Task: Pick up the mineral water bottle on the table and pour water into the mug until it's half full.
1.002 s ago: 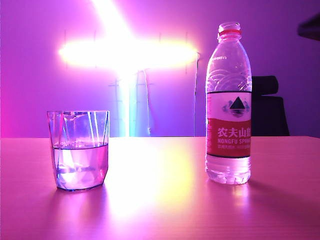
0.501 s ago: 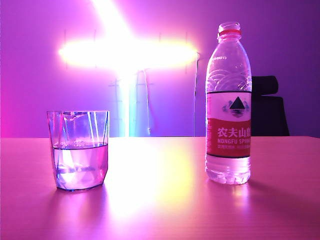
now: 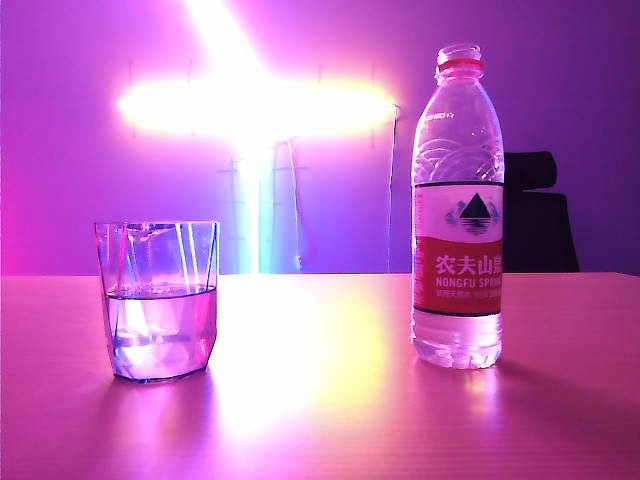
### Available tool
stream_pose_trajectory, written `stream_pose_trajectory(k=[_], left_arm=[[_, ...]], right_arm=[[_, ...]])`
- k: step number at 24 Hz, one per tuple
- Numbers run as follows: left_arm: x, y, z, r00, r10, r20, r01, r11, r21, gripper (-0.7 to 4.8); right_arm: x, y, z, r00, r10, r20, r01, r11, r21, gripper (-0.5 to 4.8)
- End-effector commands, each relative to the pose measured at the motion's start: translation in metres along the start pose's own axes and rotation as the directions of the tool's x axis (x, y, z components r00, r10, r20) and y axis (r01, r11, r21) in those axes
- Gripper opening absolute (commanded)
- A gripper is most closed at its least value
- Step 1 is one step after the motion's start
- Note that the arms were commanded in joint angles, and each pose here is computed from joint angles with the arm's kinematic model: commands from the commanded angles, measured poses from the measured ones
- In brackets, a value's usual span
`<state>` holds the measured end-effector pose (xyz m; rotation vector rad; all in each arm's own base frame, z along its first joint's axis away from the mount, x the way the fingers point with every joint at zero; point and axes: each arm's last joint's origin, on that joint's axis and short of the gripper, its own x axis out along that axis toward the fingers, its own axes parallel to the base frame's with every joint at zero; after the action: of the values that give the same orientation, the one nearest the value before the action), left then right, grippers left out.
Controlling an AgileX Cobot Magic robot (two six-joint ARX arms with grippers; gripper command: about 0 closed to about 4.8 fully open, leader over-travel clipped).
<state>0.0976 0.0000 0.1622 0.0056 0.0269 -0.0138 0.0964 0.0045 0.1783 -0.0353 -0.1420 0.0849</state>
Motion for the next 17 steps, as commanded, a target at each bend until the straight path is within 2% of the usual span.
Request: stream_pose_trajectory(k=[1, 8, 17], left_arm=[[-0.0002, 0.0, 0.0019, 1.0, -0.002, 0.009, 0.002, 1.0, -0.003, -0.02], [-0.0002, 0.0, 0.0019, 1.0, -0.002, 0.009, 0.002, 1.0, -0.003, -0.02], [-0.0002, 0.0, 0.0019, 1.0, -0.002, 0.009, 0.002, 1.0, -0.003, -0.02]], right_arm=[[0.0, -0.0001, 0.0002, 1.0, -0.011, 0.014, 0.011, 1.0, 0.008, -0.06], [-0.0001, -0.002, -0.001, 0.997, -0.083, 0.0, 0.083, 0.996, 0.029, -0.06], [-0.0001, -0.0018, -0.0021, 0.997, -0.077, -0.012, 0.077, 0.997, 0.029, -0.05]])
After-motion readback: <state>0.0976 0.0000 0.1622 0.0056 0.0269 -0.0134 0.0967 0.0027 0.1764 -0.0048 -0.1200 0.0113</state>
